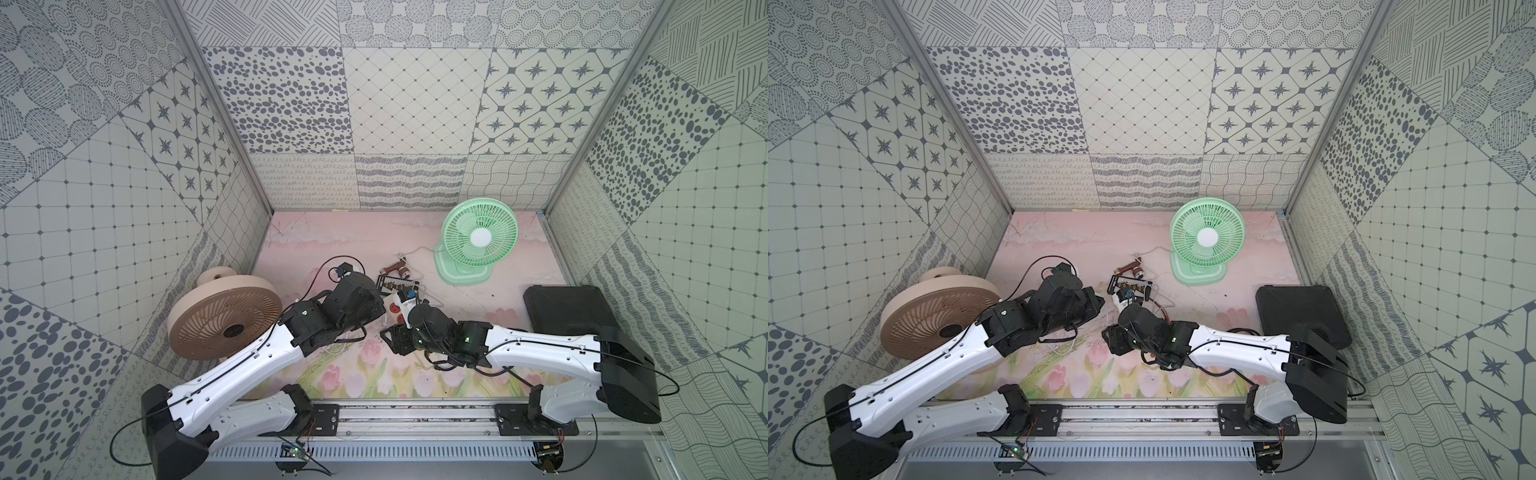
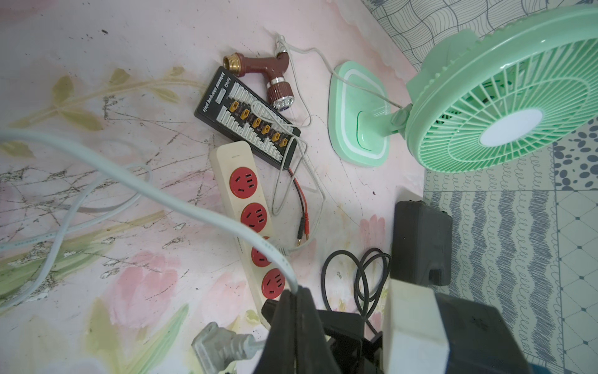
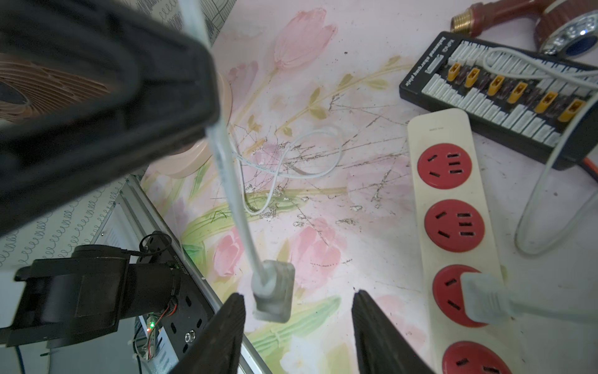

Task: Plug the desk fan into the power strip
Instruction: Pick up the plug from the center of the board.

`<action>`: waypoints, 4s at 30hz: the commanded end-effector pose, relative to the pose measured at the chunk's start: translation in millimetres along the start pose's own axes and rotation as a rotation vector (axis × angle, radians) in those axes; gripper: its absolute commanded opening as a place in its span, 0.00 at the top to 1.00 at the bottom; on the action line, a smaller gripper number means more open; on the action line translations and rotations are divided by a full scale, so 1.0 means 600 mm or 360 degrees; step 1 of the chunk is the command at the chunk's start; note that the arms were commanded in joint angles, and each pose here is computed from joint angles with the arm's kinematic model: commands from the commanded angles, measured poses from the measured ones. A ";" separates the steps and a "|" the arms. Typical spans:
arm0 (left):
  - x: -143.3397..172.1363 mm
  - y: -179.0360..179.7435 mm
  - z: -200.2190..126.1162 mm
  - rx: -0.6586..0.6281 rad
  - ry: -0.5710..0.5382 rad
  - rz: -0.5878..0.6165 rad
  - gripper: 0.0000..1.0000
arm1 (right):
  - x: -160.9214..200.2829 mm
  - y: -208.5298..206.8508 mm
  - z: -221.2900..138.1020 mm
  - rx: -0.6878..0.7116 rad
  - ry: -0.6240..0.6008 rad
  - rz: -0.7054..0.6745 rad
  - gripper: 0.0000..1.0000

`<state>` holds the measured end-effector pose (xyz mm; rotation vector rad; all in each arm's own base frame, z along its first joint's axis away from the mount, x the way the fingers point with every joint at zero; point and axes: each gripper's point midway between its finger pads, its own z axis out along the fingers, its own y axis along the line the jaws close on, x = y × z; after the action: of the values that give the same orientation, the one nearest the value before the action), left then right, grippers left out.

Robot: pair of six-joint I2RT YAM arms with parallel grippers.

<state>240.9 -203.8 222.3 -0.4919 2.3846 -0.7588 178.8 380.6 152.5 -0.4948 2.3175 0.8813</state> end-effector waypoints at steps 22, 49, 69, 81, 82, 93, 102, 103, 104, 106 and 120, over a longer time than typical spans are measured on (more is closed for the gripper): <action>-0.002 -0.022 0.006 0.0069 -0.0016 -0.0022 1.00 | -0.013 0.025 0.035 -0.0080 -0.0010 0.0067 0.96; 0.027 0.034 -0.055 0.0064 0.0069 0.0365 0.00 | -0.059 -0.054 -0.100 -0.0296 -0.0187 0.0249 1.00; 0.111 -0.026 -0.027 0.0616 0.0319 0.0703 0.36 | -0.127 0.012 -0.142 -0.0790 -0.0095 0.0582 1.00; 0.097 -0.038 -0.016 0.0611 0.0225 0.0938 0.45 | -0.113 0.016 -0.129 -0.0828 0.0016 0.0691 1.00; 0.094 -0.037 -0.016 0.0600 0.0213 0.0949 0.47 | -0.110 0.015 -0.127 -0.0824 0.0027 0.0695 1.00; 0.095 -0.036 -0.007 0.0569 0.0169 0.1060 0.54 | -0.094 0.015 -0.129 -0.0843 0.0185 0.0726 1.00; 0.108 -0.049 -0.005 0.0554 0.0152 0.1214 0.75 | -0.079 0.011 -0.133 -0.0844 0.0287 0.0728 1.00; 0.108 -0.051 -0.006 0.0556 0.0149 0.1221 0.77 | -0.077 0.010 -0.132 -0.0844 0.0294 0.0730 1.00; 0.109 -0.052 -0.005 0.0557 0.0150 0.1224 0.79 | -0.075 0.009 -0.130 -0.0841 0.0300 0.0733 1.00; 0.111 -0.053 -0.003 0.0562 0.0156 0.1229 0.79 | -0.072 0.009 -0.127 -0.0844 0.0307 0.0740 1.00; 0.114 -0.060 0.010 0.0548 0.0147 0.1303 1.00 | -0.057 0.007 -0.134 -0.0882 0.0421 0.0674 0.60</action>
<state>189.2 -260.0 194.5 0.6124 2.2700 -0.7813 176.3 331.0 209.3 -0.2402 2.4807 1.7218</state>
